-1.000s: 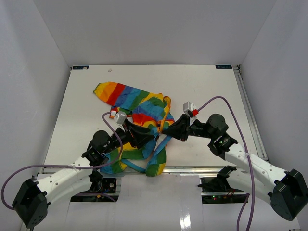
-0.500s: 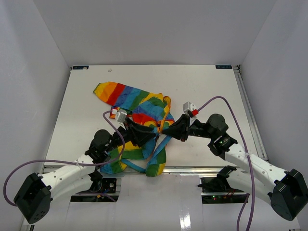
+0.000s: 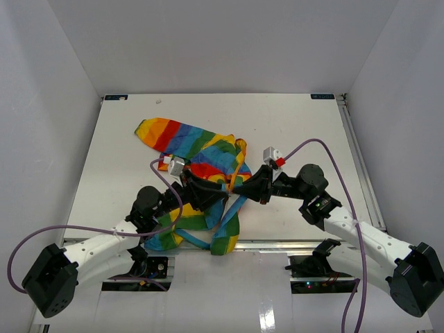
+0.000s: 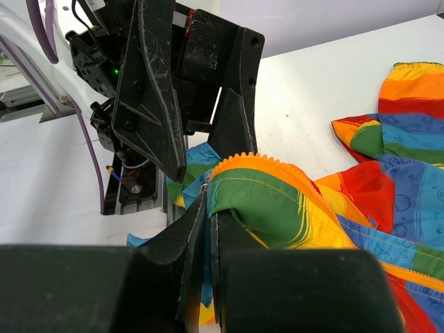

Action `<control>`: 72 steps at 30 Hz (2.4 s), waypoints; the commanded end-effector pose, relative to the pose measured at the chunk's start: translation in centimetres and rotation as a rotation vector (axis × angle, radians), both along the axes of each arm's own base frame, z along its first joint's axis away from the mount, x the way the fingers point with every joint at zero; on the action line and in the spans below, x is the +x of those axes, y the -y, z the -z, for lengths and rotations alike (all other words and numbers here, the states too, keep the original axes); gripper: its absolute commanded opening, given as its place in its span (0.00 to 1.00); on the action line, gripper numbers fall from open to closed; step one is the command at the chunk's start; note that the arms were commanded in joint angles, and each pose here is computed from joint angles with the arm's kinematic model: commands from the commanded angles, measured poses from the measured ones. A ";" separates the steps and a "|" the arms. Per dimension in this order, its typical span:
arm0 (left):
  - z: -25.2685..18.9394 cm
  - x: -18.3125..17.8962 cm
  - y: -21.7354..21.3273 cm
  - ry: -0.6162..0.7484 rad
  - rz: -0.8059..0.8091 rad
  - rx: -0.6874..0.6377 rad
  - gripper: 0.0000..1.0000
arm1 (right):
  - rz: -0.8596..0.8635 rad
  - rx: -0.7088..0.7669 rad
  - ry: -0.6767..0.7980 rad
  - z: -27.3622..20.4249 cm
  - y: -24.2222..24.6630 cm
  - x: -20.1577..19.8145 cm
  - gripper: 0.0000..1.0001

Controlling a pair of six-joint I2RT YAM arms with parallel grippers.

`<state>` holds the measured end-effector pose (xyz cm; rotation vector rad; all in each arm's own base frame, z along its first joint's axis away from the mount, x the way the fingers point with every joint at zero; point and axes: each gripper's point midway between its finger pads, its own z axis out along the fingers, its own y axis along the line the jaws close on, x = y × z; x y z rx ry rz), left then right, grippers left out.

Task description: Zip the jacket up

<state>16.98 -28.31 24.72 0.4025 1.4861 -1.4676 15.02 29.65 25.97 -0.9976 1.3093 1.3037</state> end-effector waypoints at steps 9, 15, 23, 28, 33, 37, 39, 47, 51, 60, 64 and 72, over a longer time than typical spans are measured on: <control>-1.6 -0.6 0.8 0.079 0.071 -0.018 0.16 | -0.014 0.050 0.062 -1.7 -0.2 -0.2 0.08; -1.3 -0.6 0.7 0.113 0.062 0.030 0.00 | 0.004 0.035 0.045 -1.7 -0.5 0.3 0.08; 0.1 -1.1 1.1 0.167 0.123 0.152 0.00 | 0.009 0.041 0.047 -2.6 -1.0 1.0 0.08; 2.2 -0.9 1.4 0.142 0.146 0.234 0.00 | 0.014 0.050 0.060 -3.8 -1.2 1.4 0.08; 3.0 -1.6 1.4 0.157 0.186 0.253 0.00 | 0.023 0.041 0.049 -3.8 -1.6 2.0 0.08; 3.1 -2.2 1.2 0.179 0.210 0.259 0.00 | 0.041 0.031 0.039 -3.4 -1.7 2.6 0.08; 3.1 -2.4 1.1 0.191 0.217 0.264 0.00 | 0.050 0.026 0.033 -3.2 -1.8 2.9 0.08; 3.0 -1.7 0.5 0.190 0.139 0.249 0.00 | 0.087 -0.003 -0.002 -2.2 -1.8 3.9 0.08; 2.7 -0.2 0.2 0.132 0.064 0.238 0.00 | 0.113 -0.084 -0.083 0.6 -1.9 4.6 0.22; 3.1 1.5 0.9 0.036 0.057 0.264 0.00 | 0.299 -0.177 -0.194 3.1 0.4 5.7 0.49; 3.1 1.6 0.9 0.030 0.058 0.268 0.00 | 0.371 -0.158 -0.200 1.9 1.6 5.9 0.59; 3.6 1.4 1.0 0.015 0.079 0.269 0.00 | 0.495 -0.149 -0.232 -0.4 3.3 6.6 0.62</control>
